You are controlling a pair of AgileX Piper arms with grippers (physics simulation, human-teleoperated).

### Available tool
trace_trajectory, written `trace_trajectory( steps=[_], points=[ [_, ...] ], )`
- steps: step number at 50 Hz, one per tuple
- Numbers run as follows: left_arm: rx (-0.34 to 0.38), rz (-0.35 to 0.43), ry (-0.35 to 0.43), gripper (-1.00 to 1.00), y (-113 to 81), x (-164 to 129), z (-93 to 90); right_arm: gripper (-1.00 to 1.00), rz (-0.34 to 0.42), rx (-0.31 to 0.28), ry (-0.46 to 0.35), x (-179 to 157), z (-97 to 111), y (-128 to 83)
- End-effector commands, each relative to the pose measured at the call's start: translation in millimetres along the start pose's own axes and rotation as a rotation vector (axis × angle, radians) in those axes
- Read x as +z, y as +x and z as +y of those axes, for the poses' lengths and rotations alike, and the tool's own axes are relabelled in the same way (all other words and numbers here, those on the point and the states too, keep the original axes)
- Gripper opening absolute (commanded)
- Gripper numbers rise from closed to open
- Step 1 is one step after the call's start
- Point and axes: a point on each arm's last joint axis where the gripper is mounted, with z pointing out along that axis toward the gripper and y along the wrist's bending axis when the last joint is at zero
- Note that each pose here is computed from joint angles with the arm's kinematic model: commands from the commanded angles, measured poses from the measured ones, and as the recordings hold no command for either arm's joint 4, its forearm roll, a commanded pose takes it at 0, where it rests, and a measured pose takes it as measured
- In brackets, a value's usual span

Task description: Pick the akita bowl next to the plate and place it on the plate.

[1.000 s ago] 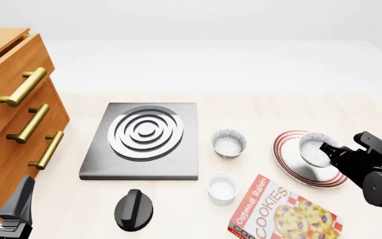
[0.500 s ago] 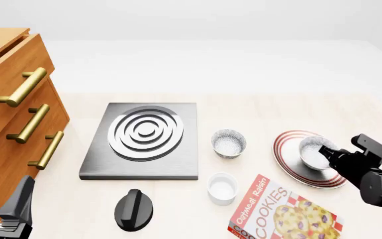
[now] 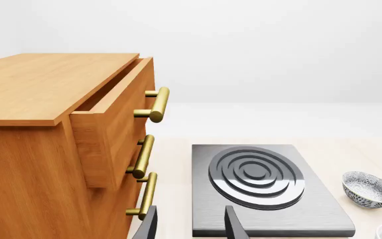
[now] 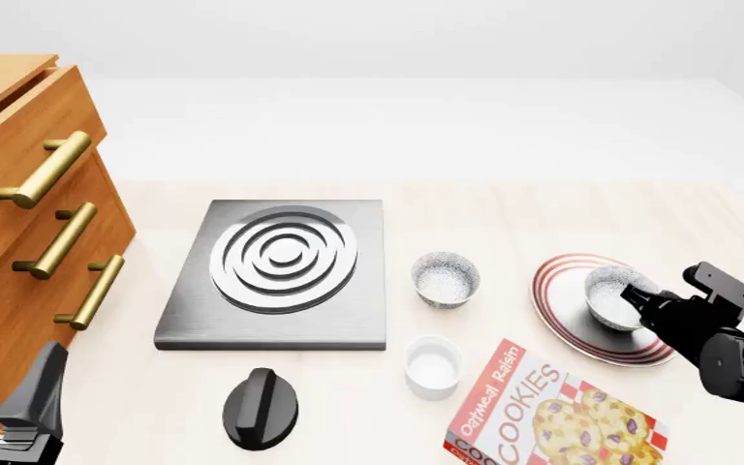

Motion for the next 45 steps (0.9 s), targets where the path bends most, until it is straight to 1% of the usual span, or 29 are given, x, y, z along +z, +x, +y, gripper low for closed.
trace_trajectory(
  steps=[1, 3, 4, 24, 33, 40, 45],
  points=[
    [0.0, 0.0, 0.0, 1.0, 0.0, 0.0, 0.0, -1.0, 0.007, 0.001, 0.004, 2.9, -1.3, 0.6],
    [0.0, 0.0, 0.0, 1.0, 0.0, 0.0, 0.0, -1.0, 0.007, 0.001, 0.002, 1.6, -0.6, 0.5],
    [0.0, 0.0, 0.0, 1.0, 0.0, 0.0, 0.0, 1.0, 0.007, 0.002, 0.001, 0.9, -0.1, 0.4],
    [0.0, 0.0, 0.0, 1.0, 0.0, 0.0, 0.0, 1.0, -0.009, 0.028, -0.013, -9.5, 5.8, -8.0],
    [0.0, 0.0, 0.0, 1.0, 0.0, 0.0, 0.0, 1.0, -0.041, 0.069, -0.017, -24.1, 9.0, -24.3],
    [0.0, 0.0, 0.0, 1.0, 0.0, 0.0, 0.0, 1.0, -0.066, 0.092, -0.02, -34.4, 9.6, -32.9],
    [0.0, 0.0, 0.0, 1.0, 0.0, 0.0, 0.0, 1.0, -0.108, 0.098, -0.029, -49.0, 10.2, -41.7]
  ],
)
